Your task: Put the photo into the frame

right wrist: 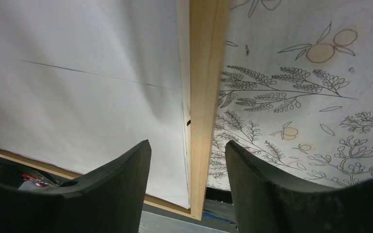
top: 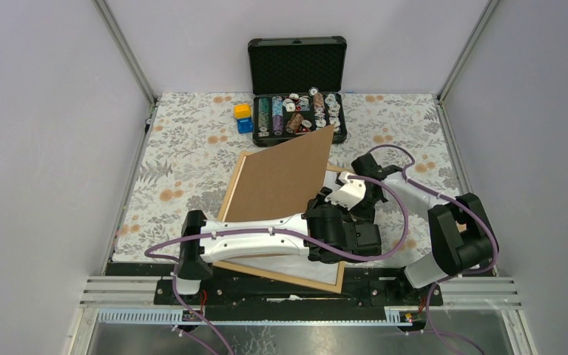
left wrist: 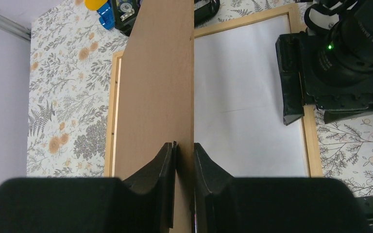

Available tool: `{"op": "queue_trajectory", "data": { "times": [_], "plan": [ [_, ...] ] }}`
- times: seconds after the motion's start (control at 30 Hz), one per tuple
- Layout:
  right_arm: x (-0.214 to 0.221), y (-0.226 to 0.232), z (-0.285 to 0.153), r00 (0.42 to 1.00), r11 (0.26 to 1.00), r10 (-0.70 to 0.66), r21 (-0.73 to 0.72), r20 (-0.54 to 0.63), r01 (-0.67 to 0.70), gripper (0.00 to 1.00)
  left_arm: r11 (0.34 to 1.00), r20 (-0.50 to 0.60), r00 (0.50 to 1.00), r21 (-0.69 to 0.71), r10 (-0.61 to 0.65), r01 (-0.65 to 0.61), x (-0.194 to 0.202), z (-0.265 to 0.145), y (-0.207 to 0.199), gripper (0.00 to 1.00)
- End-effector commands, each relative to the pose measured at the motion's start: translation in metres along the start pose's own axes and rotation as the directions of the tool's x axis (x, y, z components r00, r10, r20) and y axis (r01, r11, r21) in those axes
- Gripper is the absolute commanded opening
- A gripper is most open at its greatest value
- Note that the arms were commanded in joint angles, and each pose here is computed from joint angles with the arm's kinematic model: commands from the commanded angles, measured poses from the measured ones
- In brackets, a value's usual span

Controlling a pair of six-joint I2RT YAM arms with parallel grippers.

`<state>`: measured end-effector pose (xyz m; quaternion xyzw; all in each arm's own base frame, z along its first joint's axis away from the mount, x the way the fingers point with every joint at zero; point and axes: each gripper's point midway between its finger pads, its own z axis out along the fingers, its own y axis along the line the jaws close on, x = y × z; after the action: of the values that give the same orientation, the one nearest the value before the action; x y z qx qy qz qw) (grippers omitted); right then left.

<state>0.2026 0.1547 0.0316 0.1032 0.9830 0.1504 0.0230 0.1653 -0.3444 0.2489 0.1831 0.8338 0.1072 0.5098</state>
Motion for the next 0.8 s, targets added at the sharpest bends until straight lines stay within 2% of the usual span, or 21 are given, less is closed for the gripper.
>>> {"op": "queue_trajectory", "data": {
  "times": [0.0,0.1,0.57,0.77],
  "plan": [
    [-0.003,-0.005,0.006,1.000,0.999,0.004,0.050,0.030,-0.005,0.61,0.993,0.056,0.991,-0.002,-0.118,0.119,-0.020,-0.004,0.015,0.00],
    [-0.007,-0.006,0.008,1.000,0.997,0.004,0.075,0.027,-0.006,0.56,0.993,0.058,0.991,0.003,-0.118,0.118,-0.021,-0.004,0.012,0.00],
    [-0.018,-0.008,0.023,1.000,0.987,0.001,0.162,0.007,-0.002,0.54,0.992,0.056,0.990,0.007,-0.128,0.127,-0.019,-0.004,0.014,0.00],
    [-0.013,-0.016,0.026,0.999,0.976,-0.009,0.215,-0.051,0.020,0.41,0.991,0.065,0.988,0.001,-0.137,0.137,-0.018,-0.005,0.020,0.01]
  ]
}}
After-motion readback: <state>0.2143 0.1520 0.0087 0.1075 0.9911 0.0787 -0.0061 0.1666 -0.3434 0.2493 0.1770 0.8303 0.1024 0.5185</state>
